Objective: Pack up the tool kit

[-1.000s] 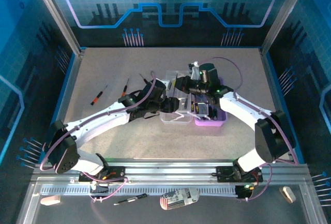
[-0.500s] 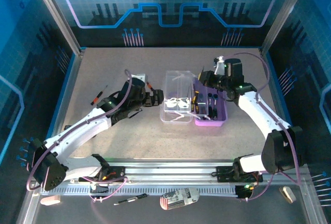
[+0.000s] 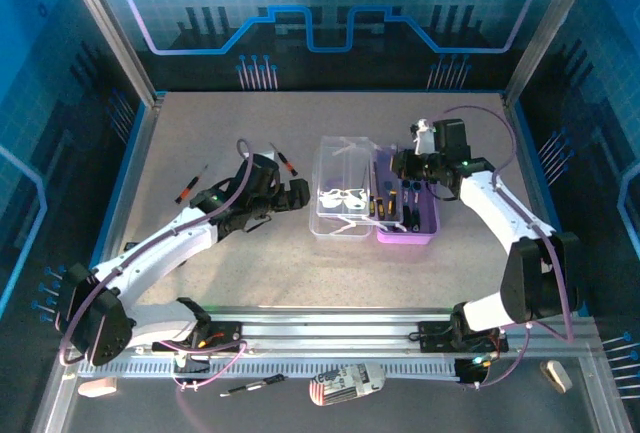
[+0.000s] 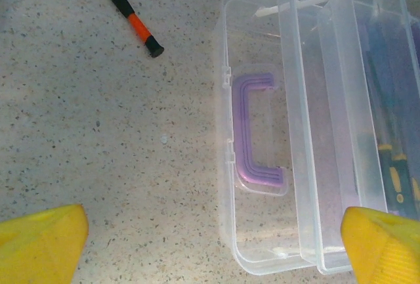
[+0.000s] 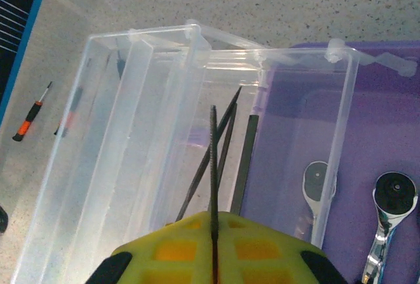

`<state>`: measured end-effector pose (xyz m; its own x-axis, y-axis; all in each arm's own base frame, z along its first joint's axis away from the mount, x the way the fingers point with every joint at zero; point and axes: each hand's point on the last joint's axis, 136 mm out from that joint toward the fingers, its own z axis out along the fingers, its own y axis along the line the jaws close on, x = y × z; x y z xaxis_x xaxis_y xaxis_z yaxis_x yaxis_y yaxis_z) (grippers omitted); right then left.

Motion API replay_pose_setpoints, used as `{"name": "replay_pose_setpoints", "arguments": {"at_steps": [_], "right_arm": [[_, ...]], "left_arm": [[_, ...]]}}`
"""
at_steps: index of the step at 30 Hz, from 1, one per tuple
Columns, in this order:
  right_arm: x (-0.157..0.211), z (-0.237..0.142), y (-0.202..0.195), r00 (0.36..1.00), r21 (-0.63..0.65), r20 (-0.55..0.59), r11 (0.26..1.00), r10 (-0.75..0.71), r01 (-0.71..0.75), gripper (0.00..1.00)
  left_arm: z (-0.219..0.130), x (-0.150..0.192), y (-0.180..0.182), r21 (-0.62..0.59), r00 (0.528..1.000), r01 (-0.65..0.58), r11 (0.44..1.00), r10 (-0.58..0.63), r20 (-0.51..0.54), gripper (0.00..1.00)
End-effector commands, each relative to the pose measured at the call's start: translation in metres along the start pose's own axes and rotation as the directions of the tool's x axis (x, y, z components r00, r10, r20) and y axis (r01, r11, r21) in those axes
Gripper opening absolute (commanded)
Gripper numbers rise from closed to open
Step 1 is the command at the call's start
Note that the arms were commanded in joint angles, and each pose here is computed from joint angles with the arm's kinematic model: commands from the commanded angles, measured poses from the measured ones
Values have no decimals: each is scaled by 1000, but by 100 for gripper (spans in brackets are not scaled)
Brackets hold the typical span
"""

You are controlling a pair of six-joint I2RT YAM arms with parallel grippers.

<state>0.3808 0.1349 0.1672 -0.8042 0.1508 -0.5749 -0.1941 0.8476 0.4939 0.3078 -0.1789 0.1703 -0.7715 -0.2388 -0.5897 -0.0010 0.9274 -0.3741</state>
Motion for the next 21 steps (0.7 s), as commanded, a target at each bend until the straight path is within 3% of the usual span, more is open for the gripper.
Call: {"name": "replay_pose_setpoints", "arguments": {"at_steps": [1,21], "right_arm": [[-1,6,-9,1000,8,-26,1000,-3,3,10],[20,30,-25,988,19,-109,994,108,-106,12]], "left_arm": [[3,0,-2,10,1000,21,1000,-20,-18,99],[10,4,0,-1,999,36,999,-36,-29,99]]}}
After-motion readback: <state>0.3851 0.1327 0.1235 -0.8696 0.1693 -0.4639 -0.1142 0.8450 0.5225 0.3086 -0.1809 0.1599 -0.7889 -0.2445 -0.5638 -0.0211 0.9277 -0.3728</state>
